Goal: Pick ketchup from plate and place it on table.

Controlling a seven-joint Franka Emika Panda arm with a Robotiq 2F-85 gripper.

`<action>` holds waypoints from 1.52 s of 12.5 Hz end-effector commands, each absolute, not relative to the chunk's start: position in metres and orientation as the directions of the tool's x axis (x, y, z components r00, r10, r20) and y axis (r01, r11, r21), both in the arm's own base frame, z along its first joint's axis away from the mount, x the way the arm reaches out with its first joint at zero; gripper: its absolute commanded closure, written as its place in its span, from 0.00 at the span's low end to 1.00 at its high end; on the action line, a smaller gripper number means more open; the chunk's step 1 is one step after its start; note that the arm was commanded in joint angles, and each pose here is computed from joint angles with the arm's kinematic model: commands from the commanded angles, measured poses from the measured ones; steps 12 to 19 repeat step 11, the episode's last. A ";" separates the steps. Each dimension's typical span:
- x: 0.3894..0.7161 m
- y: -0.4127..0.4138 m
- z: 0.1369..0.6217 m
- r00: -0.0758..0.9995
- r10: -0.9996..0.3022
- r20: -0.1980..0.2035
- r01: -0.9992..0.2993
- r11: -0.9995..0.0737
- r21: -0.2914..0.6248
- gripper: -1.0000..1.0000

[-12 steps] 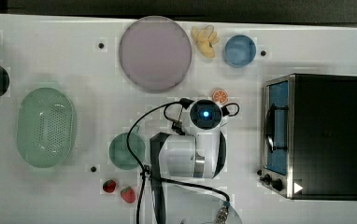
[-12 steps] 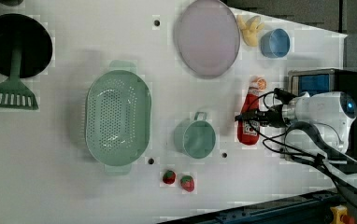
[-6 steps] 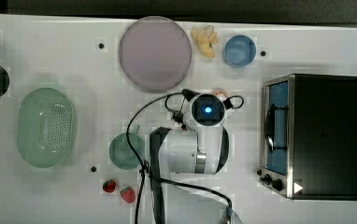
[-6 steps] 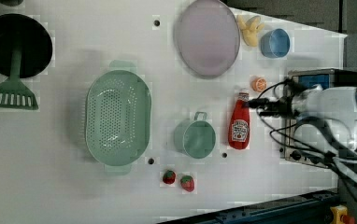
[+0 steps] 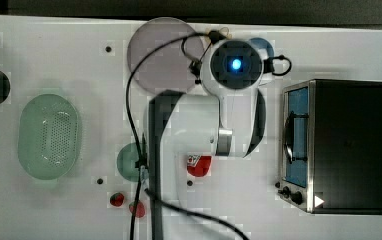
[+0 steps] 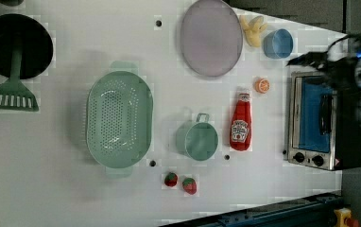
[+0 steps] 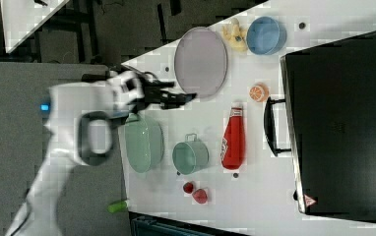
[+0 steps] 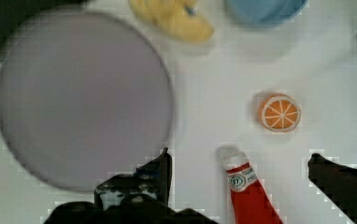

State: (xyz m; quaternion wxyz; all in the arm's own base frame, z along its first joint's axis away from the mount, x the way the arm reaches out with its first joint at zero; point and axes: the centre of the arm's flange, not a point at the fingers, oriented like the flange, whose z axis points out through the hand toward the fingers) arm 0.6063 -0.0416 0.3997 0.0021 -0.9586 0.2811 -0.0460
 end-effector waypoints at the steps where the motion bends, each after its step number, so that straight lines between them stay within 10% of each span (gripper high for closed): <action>1: 0.616 -0.016 0.462 0.728 -0.682 0.062 -0.681 -0.731 -0.039 0.00; 9: 0.607 -0.016 0.586 0.722 -0.692 -0.002 -0.692 -0.721 0.029 0.00; 19: 0.602 -0.017 0.593 0.720 -0.694 -0.022 -0.693 -0.720 0.048 0.00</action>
